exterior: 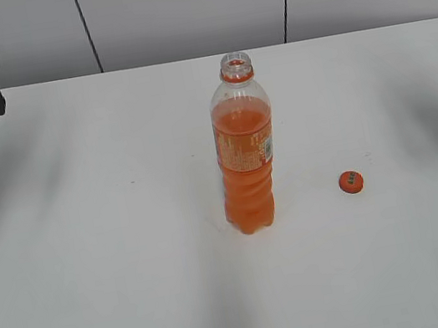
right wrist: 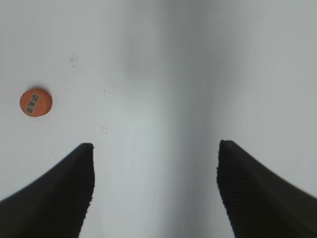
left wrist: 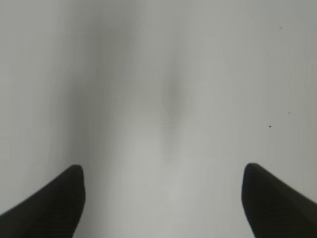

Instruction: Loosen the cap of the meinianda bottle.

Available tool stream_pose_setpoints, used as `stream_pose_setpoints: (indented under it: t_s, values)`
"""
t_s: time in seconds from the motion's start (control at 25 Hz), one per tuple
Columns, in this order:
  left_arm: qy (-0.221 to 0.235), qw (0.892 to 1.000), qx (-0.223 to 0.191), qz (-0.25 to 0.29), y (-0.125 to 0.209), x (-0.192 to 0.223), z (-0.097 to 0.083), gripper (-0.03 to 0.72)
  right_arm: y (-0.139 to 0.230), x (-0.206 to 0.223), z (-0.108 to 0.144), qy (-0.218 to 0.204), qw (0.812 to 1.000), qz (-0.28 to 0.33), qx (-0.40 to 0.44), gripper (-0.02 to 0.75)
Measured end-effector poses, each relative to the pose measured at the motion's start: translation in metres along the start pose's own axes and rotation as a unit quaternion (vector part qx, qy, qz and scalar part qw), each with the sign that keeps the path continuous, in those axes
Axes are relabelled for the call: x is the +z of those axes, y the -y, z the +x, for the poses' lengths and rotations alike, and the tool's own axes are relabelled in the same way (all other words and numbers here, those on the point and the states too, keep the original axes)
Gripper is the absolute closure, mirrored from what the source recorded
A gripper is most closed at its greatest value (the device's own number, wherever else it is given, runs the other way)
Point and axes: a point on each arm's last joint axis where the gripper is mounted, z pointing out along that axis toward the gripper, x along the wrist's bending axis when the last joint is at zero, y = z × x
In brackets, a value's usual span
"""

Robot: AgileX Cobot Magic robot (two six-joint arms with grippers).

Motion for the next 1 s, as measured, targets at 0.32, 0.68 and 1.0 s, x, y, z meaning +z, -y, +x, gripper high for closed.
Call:
stream_pose_setpoints:
  t_s: [0.32,0.68,1.0]
  values:
    - [-0.018,1.000,0.006,0.011,0.019,-0.052,0.007,0.106,0.017,-0.053,0.003,0.002,0.999,-0.047,-0.016,0.159]
    - [-0.022,0.998,0.006,-0.059,0.064,-0.127,0.018,0.106,0.057,-0.124,0.007,0.004,0.993,-0.112,-0.025,0.159]
    - [-0.033,0.985,0.013,-0.170,0.135,-0.172,0.034,0.106,0.101,-0.170,0.010,0.007,0.986,-0.164,-0.029,0.159]
